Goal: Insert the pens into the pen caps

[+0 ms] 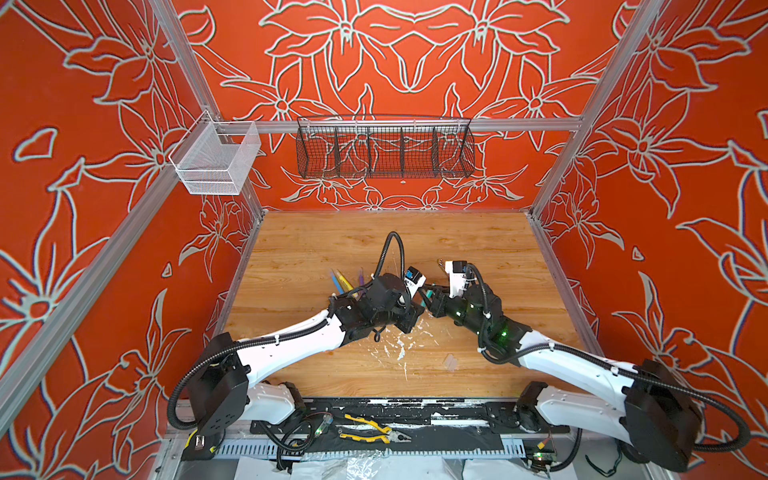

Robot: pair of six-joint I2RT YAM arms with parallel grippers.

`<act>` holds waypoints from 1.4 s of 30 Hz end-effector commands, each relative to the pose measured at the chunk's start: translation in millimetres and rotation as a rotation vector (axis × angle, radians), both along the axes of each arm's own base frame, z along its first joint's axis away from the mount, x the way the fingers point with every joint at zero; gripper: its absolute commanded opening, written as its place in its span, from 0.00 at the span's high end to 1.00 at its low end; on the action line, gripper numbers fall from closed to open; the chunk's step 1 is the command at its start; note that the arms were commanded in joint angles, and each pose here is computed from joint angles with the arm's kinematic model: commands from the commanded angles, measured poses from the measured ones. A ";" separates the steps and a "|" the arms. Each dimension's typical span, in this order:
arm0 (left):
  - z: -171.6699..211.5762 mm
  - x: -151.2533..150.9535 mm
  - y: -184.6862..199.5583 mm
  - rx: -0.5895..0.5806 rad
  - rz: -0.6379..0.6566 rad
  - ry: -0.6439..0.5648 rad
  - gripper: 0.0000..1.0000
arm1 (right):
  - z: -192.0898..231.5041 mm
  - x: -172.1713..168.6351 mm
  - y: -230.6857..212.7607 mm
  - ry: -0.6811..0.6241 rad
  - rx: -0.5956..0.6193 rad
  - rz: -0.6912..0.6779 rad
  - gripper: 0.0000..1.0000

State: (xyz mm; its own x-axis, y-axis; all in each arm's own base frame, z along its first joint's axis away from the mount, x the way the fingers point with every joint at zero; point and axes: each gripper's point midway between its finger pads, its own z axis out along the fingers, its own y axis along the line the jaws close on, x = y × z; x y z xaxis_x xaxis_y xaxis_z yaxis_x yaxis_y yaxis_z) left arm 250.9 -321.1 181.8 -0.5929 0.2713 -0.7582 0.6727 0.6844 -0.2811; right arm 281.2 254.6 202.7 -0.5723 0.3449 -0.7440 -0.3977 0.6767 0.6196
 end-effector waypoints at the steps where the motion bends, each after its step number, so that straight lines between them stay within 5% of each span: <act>1: 8.3 4.7 0.0 0.005 0.009 -0.041 1.00 | 8.9 2.8 -2.9 -0.001 0.017 -0.027 0.74; 9: 7.4 7.2 1.6 0.012 0.022 -0.049 1.00 | 5.1 0.9 2.5 0.027 0.061 -0.007 0.92; 14: 1.5 10.4 0.3 0.028 0.028 -0.045 0.82 | 8.1 -1.9 7.2 0.031 0.093 0.019 0.98; 23: -6.0 12.4 -3.7 0.033 0.022 -0.038 0.64 | 12.5 -4.1 7.1 0.017 0.113 0.025 1.00; 42: -8.7 15.0 -11.3 -0.006 -0.009 -0.093 0.62 | 11.7 -6.3 -1.4 0.040 0.212 -0.002 1.00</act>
State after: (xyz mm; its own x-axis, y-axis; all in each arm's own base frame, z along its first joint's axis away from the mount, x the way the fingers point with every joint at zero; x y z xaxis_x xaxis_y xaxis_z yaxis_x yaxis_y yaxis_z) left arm 265.7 -327.9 169.2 -0.5519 0.2724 -0.7882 0.6773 0.6978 -0.2332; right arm 277.3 254.9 204.5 -0.6024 0.4483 -0.6604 -0.3587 0.5870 0.7258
